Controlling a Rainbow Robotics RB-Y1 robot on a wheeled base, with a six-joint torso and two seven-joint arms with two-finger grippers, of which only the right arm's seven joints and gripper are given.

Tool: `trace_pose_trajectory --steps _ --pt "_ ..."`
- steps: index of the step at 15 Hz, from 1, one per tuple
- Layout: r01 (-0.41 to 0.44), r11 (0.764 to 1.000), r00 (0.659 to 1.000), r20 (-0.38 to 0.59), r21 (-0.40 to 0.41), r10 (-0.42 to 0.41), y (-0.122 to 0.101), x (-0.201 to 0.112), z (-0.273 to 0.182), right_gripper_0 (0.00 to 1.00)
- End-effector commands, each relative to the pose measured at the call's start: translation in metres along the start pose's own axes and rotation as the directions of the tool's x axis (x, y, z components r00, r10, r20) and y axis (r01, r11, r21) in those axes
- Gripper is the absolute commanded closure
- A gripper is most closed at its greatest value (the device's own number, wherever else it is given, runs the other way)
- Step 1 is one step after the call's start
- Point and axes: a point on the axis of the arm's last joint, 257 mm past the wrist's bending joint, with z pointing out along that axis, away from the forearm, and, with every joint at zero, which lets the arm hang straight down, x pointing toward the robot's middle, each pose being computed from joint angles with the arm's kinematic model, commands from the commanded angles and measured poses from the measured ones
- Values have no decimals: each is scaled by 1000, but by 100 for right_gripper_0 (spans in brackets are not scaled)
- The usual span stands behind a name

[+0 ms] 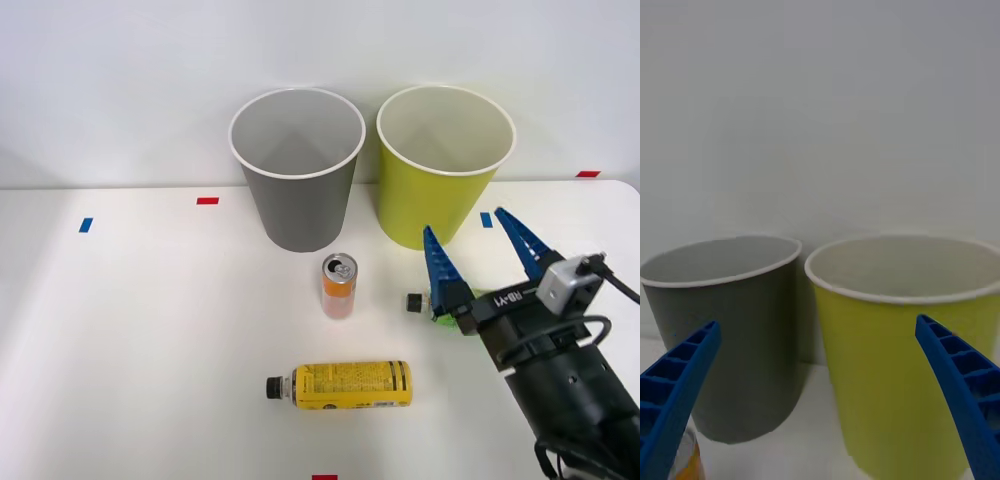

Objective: Put cans in the gray bin, plastic bottles in the light green bin

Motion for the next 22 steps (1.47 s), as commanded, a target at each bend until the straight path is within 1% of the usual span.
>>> trace_pose_trajectory --steps 1,7,12,13,15,16,18,20,22 --pt "-25 997 999 -32 70 27 -10 17 -37 12" --pt "-51 981 989 -124 186 75 -21 49 -91 12" --pt "-54 972 980 -173 230 96 -19 64 -113 12" --pt "-54 968 981 -167 244 97 -18 64 -112 12" --pt "3 967 984 -175 256 43 -18 66 -108 12" --pt "18 964 983 -179 264 30 -18 71 -109 12" --pt "51 960 989 -149 275 -10 -19 82 -113 12" --pt "-8 959 994 -99 284 38 -17 90 -124 12" --pt "-12 956 996 -85 295 39 -16 102 -142 12"
